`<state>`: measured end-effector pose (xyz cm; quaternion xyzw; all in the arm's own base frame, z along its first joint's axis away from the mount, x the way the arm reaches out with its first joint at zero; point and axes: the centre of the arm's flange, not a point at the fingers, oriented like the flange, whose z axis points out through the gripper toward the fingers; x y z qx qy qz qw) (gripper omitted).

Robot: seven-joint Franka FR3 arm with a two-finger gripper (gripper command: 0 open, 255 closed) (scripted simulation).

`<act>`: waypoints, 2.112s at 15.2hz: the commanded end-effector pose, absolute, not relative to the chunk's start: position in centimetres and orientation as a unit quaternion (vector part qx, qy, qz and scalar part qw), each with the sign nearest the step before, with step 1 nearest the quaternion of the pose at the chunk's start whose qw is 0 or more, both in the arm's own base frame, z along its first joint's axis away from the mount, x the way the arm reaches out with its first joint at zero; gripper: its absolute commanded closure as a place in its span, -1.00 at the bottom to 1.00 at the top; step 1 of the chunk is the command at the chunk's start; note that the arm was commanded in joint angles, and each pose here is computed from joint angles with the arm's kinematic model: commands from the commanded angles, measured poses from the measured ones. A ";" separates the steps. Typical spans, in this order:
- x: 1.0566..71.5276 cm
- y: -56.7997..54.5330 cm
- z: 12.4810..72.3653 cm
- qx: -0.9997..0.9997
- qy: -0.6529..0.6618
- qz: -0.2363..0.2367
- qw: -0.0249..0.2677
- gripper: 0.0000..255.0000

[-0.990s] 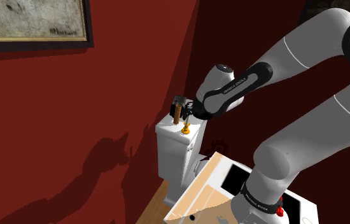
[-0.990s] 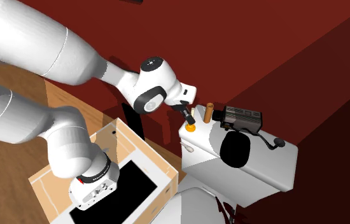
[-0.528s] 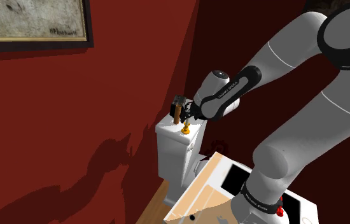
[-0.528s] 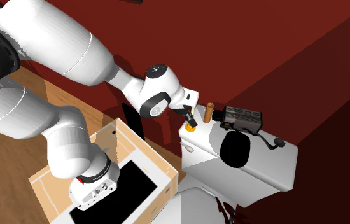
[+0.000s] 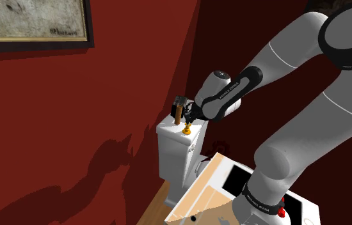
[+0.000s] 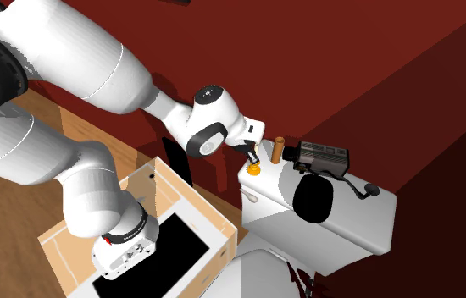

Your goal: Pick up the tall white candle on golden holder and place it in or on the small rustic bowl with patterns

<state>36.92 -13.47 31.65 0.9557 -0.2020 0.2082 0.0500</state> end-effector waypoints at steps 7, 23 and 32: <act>36.9 -13.5 31.6 0.956 -0.202 0.208 0.050 1.00; 36.9 -13.5 40.1 0.956 -0.202 0.208 0.050 1.00; 36.9 -13.5 44.8 0.956 -0.202 0.208 0.050 1.00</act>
